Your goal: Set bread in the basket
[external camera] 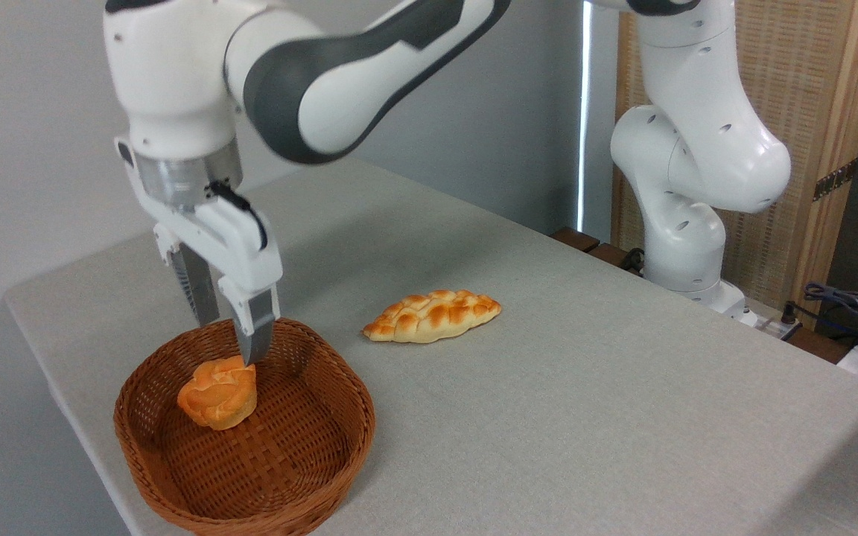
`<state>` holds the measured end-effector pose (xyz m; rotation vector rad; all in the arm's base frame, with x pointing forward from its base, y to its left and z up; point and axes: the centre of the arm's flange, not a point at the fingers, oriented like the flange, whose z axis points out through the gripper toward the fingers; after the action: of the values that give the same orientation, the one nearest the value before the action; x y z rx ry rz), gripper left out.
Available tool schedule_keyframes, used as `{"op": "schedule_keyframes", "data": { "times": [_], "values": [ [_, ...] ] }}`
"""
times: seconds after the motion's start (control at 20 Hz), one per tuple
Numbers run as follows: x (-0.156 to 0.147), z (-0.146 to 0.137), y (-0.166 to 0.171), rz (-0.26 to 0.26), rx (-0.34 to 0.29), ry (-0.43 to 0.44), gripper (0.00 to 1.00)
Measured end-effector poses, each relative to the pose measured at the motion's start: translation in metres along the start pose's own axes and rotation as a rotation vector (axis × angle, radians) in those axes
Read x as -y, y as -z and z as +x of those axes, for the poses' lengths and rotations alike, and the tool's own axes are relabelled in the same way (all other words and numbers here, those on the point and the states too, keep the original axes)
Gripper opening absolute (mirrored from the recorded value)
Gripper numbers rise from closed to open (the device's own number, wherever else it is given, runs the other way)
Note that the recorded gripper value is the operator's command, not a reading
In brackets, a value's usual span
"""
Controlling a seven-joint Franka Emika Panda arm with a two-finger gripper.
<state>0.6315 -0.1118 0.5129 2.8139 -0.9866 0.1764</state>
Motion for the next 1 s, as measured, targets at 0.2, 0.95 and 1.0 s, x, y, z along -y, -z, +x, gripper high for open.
{"op": "schedule_keyframes", "data": {
  "times": [0.2, 0.95, 1.0],
  "values": [
    [0.023, -0.038, 0.061, 0.042, -0.012, -0.053, 1.00],
    [0.057, -0.113, 0.113, 0.082, 0.033, -0.053, 1.00],
    [0.061, -0.118, 0.115, 0.084, 0.032, -0.058, 1.00]
  ]
}}
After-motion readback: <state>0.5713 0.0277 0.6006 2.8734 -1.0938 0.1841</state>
